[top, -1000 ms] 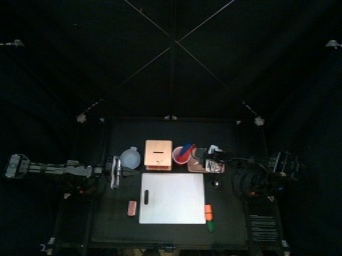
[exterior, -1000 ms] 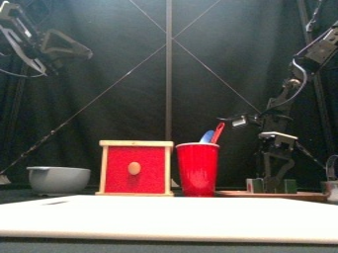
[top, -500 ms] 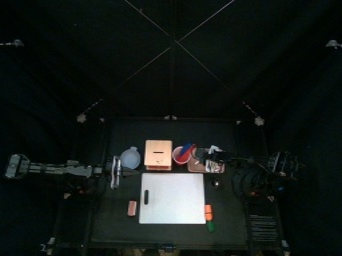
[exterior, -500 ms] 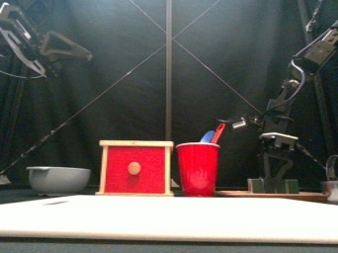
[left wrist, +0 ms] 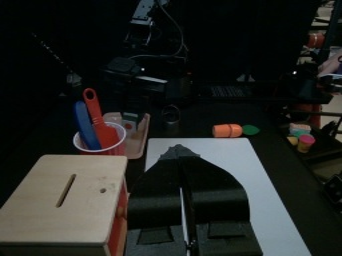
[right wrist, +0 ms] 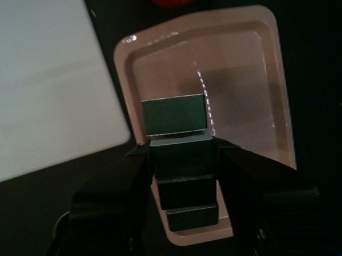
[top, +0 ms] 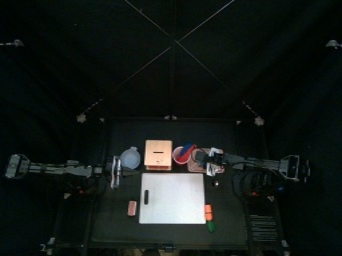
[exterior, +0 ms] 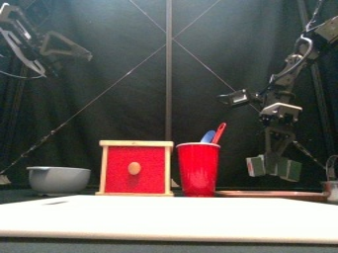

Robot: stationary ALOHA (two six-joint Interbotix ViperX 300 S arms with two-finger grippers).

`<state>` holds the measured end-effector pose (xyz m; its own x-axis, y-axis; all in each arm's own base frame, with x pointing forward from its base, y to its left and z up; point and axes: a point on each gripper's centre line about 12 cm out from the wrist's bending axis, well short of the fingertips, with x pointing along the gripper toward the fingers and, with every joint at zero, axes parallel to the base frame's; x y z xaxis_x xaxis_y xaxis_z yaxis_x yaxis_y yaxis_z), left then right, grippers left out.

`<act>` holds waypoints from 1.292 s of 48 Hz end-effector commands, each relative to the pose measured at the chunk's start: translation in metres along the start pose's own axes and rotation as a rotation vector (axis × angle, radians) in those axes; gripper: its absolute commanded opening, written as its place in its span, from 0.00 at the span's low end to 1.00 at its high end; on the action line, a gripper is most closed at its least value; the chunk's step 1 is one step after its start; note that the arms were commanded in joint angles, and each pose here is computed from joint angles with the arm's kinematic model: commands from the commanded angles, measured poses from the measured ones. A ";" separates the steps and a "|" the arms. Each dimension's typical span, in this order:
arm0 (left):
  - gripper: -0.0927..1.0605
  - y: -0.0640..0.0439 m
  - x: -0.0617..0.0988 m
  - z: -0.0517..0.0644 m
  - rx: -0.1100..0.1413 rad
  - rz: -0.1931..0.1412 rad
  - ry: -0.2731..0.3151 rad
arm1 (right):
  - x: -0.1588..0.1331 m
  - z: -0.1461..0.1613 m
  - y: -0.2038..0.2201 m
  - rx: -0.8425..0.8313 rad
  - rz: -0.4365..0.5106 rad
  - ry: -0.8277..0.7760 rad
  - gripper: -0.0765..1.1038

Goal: Place sushi on board then cut the sushi with the knife then place the pieces on the plate
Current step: Place the sushi on the board

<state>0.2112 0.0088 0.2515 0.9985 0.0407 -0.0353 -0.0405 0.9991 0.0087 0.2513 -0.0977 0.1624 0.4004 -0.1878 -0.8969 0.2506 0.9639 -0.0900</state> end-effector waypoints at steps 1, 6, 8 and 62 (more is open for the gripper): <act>0.06 0.001 0.002 0.007 0.000 0.003 -0.025 | -0.021 0.020 0.007 0.001 0.020 -0.093 0.60; 0.06 0.001 0.002 0.007 0.000 0.003 -0.023 | -0.030 0.029 0.019 0.002 0.053 -0.130 0.60; 0.06 0.001 0.002 0.008 0.000 0.003 -0.025 | -0.033 0.034 0.022 0.011 0.069 -0.143 0.60; 0.06 0.001 0.002 0.005 0.000 0.003 -0.017 | -0.020 0.104 0.133 -0.197 0.265 -0.164 0.60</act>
<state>0.2110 0.0088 0.2509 0.9985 0.0407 -0.0368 -0.0404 0.9991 0.0087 0.3585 0.0150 0.1969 0.5352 0.0735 -0.8415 -0.0251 0.9972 0.0711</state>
